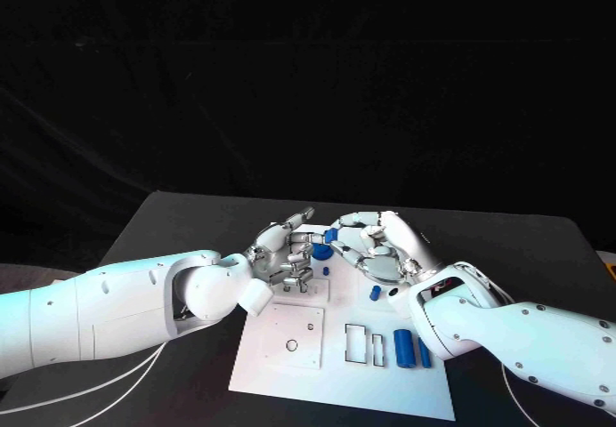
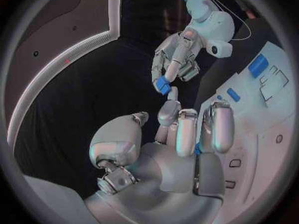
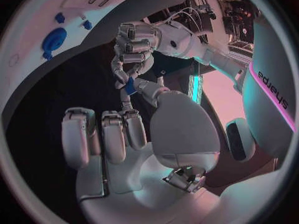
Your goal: Assemble the parts on the task board
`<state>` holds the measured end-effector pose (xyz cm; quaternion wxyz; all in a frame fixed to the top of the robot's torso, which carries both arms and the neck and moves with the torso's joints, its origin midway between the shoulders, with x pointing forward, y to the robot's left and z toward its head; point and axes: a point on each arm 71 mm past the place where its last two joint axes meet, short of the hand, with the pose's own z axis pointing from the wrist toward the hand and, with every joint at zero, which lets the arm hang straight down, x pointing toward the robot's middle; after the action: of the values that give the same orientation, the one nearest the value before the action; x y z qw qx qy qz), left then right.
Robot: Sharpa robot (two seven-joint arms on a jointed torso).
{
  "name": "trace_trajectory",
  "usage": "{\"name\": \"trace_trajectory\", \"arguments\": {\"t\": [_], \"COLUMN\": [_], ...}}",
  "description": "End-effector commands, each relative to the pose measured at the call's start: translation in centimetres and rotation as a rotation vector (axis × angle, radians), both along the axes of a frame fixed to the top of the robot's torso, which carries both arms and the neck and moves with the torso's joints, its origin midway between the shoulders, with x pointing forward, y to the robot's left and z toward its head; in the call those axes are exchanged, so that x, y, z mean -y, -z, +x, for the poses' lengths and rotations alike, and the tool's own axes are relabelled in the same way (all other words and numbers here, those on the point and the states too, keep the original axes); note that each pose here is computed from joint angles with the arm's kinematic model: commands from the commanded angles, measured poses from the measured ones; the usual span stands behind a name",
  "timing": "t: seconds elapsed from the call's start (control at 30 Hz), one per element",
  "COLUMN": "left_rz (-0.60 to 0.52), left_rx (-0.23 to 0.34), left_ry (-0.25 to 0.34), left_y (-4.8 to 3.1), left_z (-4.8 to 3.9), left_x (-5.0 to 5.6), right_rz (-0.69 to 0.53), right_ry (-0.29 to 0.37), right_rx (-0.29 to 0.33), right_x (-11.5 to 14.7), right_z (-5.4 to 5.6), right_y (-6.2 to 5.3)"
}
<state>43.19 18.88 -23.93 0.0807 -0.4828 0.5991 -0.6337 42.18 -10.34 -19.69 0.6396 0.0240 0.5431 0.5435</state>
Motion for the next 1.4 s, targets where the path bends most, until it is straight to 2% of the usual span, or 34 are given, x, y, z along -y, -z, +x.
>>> {"name": "trace_trajectory", "arguments": {"t": [0.03, 0.3, 0.47, 0.73, 0.97, 1.07, 1.2, 1.33, 1.4], "left_rz": [-0.026, 0.006, 0.064, 0.249, 0.349, 0.363, 0.351, 0.337, 0.329], "left_rx": [0.026, 0.021, 0.008, 0.002, 0.026, 0.046, 0.091, 0.138, 0.166], "left_ry": [0.006, -0.015, -0.068, -0.185, -0.252, -0.282, -0.317, -0.343, -0.354], "left_y": [-0.45, -0.25, 0.16, 1.17, 1.45, 1.17, 0.05, -1.68, -2.8], "left_z": [0.06, 0.21, 0.62, 1.84, 2.78, 3.21, 3.72, 4.28, 4.6], "left_x": [0.1, -0.2, -1.1, -4.1, -6.5, -7.6, -8.8, -9.6, -9.9], "right_rz": [-0.01, -0.002, 0.005, 0.014, -0.018, -0.071, -0.17, -0.266, -0.312], "right_ry": [0.007, 0.013, 0.018, 0.03, 0.042, 0.049, 0.044, 0.048, 0.051], "right_rx": [-0.015, -0.01, -0.01, -0.023, -0.073, -0.112, -0.154, -0.174, -0.17], "right_x": [0.1, 0.1, 0.2, 0.4, 0.5, 0.5, 0.0, -0.5, -1.0], "right_z": [0.0, -0.1, -0.2, -0.4, -0.2, 0.2, 0.5, 0.7, 0.8], "right_y": [0.3, 0.1, 0.1, -0.1, 0.1, 0.5, 1.1, 1.6, 1.9]}}
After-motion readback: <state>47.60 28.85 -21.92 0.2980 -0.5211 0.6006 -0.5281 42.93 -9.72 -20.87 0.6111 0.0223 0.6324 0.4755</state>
